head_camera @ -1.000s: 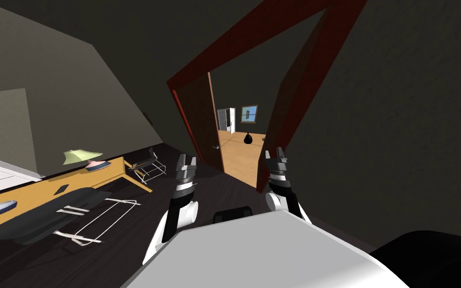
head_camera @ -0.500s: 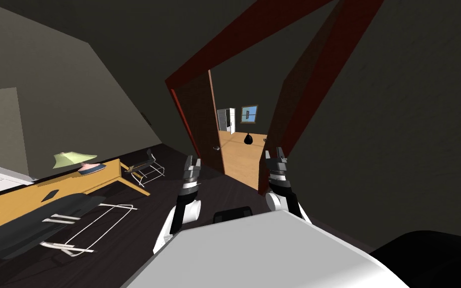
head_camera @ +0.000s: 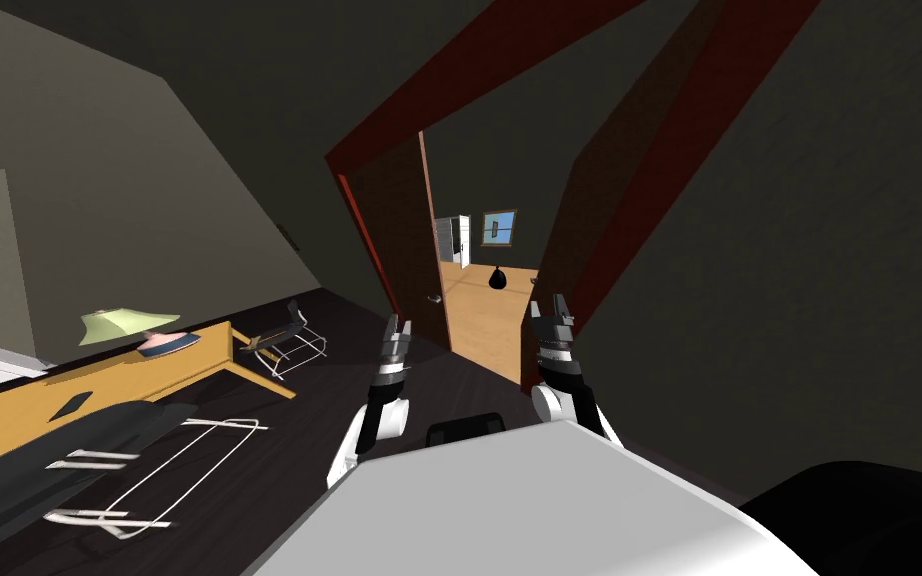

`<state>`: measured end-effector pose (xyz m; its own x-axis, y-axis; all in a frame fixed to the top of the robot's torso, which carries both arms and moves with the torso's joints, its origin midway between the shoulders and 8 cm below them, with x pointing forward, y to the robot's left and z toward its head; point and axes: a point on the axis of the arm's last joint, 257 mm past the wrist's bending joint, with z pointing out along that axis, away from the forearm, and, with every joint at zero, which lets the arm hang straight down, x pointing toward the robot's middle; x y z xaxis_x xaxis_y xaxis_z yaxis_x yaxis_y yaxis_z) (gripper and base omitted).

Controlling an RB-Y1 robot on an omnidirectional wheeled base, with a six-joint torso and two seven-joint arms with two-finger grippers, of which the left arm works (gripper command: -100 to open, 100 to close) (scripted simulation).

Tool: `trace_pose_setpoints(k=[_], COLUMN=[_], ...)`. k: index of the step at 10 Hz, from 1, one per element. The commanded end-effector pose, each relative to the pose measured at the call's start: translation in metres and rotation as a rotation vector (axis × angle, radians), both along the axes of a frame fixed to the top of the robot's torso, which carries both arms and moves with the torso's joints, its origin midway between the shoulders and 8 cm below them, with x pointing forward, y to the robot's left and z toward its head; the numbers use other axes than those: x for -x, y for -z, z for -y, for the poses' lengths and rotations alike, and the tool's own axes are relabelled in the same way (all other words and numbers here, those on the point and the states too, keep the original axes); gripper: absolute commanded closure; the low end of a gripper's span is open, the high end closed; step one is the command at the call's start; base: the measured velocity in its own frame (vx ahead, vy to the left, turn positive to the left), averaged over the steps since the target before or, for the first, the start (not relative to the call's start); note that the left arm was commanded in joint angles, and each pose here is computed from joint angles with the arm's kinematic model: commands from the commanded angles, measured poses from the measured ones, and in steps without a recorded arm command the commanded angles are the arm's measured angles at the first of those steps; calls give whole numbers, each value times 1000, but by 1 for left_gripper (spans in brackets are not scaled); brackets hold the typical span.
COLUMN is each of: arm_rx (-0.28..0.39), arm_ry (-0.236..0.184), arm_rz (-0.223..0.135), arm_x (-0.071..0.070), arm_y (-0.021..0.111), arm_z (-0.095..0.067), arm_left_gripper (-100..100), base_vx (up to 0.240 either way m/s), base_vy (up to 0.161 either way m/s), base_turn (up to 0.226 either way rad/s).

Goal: Push the door open

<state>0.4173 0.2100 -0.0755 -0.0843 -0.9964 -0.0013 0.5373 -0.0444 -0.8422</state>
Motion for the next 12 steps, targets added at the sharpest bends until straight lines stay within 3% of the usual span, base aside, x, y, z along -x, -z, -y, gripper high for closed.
trace_pose_setpoints(k=[1,11,12], arm_rx=[-2,-22,-23], arm_ry=[20,130,129], arm_rz=[-22,-145,-152], arm_x=[-6,-34,-34], arm_y=[14,92,95], arm_z=[7,49,49], arm_left_gripper=[-100,-100,-100], base_vx=[92,87,66], base_vy=[54,64,53], base_turn=[-20,-17,-5])
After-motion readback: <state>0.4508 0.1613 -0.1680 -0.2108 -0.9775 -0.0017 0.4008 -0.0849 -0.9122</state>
